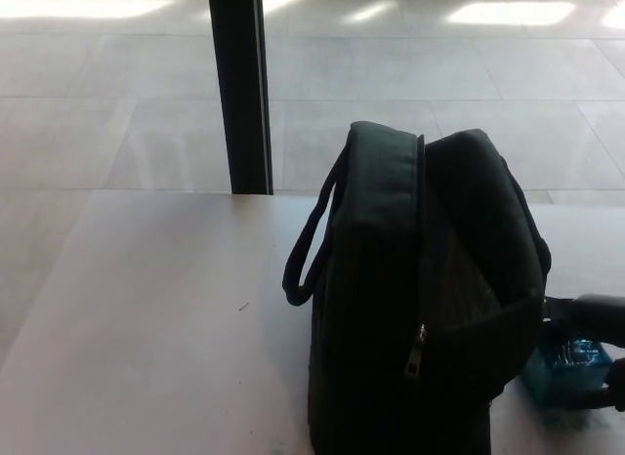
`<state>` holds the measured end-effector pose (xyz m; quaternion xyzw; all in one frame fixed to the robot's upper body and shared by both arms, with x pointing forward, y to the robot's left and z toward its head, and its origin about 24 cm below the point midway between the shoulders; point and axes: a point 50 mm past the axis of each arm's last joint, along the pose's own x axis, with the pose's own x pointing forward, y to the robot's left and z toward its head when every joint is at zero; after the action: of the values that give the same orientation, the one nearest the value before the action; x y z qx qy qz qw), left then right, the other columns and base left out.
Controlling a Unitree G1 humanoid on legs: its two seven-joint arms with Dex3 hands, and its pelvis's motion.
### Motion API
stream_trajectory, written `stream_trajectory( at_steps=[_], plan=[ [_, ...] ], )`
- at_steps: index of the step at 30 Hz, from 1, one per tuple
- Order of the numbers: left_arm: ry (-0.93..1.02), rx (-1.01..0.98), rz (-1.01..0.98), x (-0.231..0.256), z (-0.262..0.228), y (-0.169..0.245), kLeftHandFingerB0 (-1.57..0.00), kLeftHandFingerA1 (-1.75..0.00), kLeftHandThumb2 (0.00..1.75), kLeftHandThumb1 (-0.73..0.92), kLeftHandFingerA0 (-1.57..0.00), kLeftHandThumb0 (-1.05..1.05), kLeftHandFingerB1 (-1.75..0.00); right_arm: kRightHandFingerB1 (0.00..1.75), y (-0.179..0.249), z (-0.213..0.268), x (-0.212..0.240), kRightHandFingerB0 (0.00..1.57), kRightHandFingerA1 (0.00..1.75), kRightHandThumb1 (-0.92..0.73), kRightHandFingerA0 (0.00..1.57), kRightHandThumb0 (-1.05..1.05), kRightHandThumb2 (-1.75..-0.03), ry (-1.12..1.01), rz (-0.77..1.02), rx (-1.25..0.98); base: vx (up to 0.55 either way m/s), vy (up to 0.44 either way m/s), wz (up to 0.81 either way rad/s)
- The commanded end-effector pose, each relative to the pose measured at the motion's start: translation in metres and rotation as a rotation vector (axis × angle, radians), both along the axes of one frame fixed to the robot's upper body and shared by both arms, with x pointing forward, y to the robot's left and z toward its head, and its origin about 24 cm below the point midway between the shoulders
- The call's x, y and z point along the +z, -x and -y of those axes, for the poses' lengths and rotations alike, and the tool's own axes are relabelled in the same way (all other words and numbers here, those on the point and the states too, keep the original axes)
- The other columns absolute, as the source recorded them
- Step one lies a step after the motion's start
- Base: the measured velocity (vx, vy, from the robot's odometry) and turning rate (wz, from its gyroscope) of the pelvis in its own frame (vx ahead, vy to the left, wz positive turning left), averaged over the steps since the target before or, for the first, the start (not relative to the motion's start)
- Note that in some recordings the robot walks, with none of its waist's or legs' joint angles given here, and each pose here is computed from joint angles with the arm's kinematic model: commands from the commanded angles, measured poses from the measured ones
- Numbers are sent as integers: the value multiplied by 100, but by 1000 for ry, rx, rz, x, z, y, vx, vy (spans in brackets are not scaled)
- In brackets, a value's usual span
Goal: The robot uses its right hand to pick up the cube kept on the middle of the desk and put it inside the bag next to it
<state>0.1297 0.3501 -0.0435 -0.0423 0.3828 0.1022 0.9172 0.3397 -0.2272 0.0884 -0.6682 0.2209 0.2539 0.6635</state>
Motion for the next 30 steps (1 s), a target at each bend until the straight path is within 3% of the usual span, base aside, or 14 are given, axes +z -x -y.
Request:
stream_trajectory(
  at_steps=[1, 2, 3, 5, 8, 14, 15, 17, 21, 22, 25, 26, 28, 30],
  plan=[
    [-18, 9, 6, 6, -7, -1, -29, -60, 96, 57, -39, -43, -54, 54, 11, 17, -14, 60, 143, -72, 72, -25, -64, 252, 119, 176, 0, 0, 0],
    [-18, 10, 5, 5, -7, -1, -29, -60, 96, 57, -39, -43, -54, 54, 13, 21, -14, 60, 143, -72, 72, -25, -64, 291, 131, 211, 0, 0, 0],
    [-19, 12, 4, 5, -7, -1, -39, -45, 62, 77, -44, -43, -43, 70, 14, 26, -17, 71, 153, -72, 76, -30, -66, 315, 148, 213, 0, 0, 0],
    [-32, 1, -1, 5, -8, -1, -40, -45, 62, 77, -45, -42, -43, 104, 20, 42, -23, 80, 165, -77, 83, -37, -68, 412, 200, 244, 0, 0, 0],
    [-28, 9, -1, 4, -8, 1, -40, -45, 62, 75, -45, -42, -43, 112, 25, 52, -24, 70, 170, -80, 80, -39, -63, 376, 263, 251, 0, 0, 0],
    [-37, -2, -7, 4, -7, 3, -40, -44, 62, 76, -44, -42, -43, 101, 31, 57, -23, 78, 168, -76, 81, -33, -65, 327, 301, 266, 0, 0, 0],
    [-34, 5, -8, 4, -7, 3, -41, -45, 62, 76, -46, -41, -43, 81, 31, 57, -21, 79, 165, -76, 84, -33, -62, 311, 308, 271, 0, 0, 0],
    [-38, 12, -9, 4, -6, 3, -42, -45, 61, 75, -47, -41, -44, 115, 31, 57, -19, 83, 161, -68, 93, -29, -70, 258, 339, 270, 0, 0, 0],
    [-43, 8, -9, 4, -7, 3, -42, -45, 61, 76, -47, -42, -44, 118, 29, 56, -18, 71, 170, -77, 80, -30, -65, 235, 354, 267, 0, 0, 0],
    [-42, 7, -6, 5, -7, 2, -41, -45, 61, 76, -46, -41, -43, 140, 28, 55, -17, 63, 169, -78, 76, -26, -66, 214, 359, 259, 0, 0, 0],
    [-35, 17, -4, 4, -7, 2, -42, -46, 62, 75, -46, -40, -44, 136, 28, 51, -17, 71, 167, -71, 88, -23, -67, 146, 393, 246, 0, 0, 0],
    [-33, 15, -3, 4, -7, 2, -40, -46, 63, 76, -44, -41, -44, 119, 28, 50, -17, 73, 170, -71, 78, -22, -69, 139, 400, 249, 0, 0, 0],
    [-29, 9, -10, 2, -7, 6, -39, -44, 63, 77, -43, -43, -43, 139, 31, 47, -19, 68, 168, -70, 91, -17, -72, 125, 418, 267, 0, 0, 0],
    [-33, 7, -11, 2, -8, 6, -40, -44, 62, 76, -46, -42, -42, 130, 29, 47, -16, 74, 167, -71, 80, -24, -67, 117, 450, 269, 0, 0, 0]
  ],
)
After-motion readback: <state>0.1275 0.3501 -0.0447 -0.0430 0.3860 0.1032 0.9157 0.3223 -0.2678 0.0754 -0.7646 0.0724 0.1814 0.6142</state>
